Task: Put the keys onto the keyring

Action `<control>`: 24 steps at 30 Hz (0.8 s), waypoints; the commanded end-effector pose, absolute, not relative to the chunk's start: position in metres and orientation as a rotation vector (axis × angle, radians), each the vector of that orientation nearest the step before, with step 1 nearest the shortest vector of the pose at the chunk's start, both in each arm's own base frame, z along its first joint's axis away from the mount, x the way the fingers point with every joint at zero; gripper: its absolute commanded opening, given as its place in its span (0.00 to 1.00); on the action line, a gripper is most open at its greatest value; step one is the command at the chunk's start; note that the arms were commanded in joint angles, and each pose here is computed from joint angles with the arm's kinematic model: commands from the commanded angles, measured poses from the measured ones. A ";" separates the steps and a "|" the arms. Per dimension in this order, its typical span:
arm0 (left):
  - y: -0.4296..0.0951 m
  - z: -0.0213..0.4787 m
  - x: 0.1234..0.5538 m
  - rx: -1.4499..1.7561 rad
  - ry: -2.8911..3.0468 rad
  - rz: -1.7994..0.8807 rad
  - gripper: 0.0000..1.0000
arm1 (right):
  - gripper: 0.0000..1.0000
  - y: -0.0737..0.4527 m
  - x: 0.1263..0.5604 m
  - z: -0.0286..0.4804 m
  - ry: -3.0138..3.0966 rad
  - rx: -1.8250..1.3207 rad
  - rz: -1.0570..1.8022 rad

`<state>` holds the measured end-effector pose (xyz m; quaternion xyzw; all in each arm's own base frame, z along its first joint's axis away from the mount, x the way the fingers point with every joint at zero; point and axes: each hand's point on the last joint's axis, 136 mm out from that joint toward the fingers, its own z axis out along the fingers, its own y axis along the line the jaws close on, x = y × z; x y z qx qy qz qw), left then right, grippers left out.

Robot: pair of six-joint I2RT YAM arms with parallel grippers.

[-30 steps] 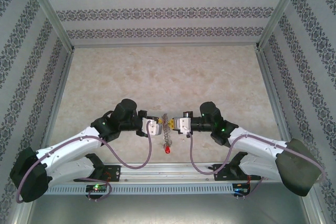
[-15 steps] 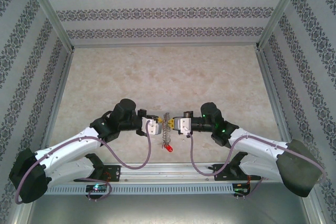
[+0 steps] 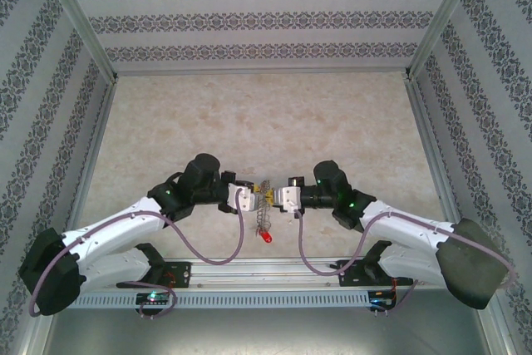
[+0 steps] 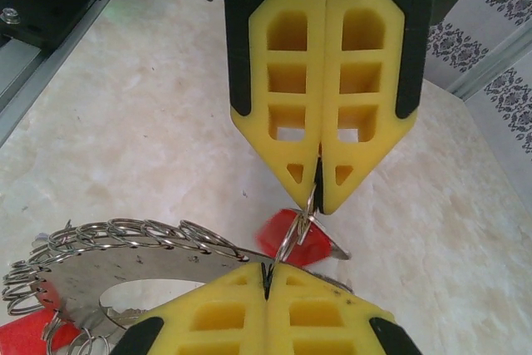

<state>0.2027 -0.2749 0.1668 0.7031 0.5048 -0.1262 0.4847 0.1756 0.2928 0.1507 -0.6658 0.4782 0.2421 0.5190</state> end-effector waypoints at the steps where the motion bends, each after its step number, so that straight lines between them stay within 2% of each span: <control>1: -0.286 0.188 0.203 1.718 1.143 -0.290 0.00 | 0.00 0.301 0.171 0.162 1.116 -1.602 0.632; 24: -0.285 0.153 0.187 2.005 1.027 -0.174 0.00 | 0.00 0.305 0.175 0.168 1.132 -1.611 0.661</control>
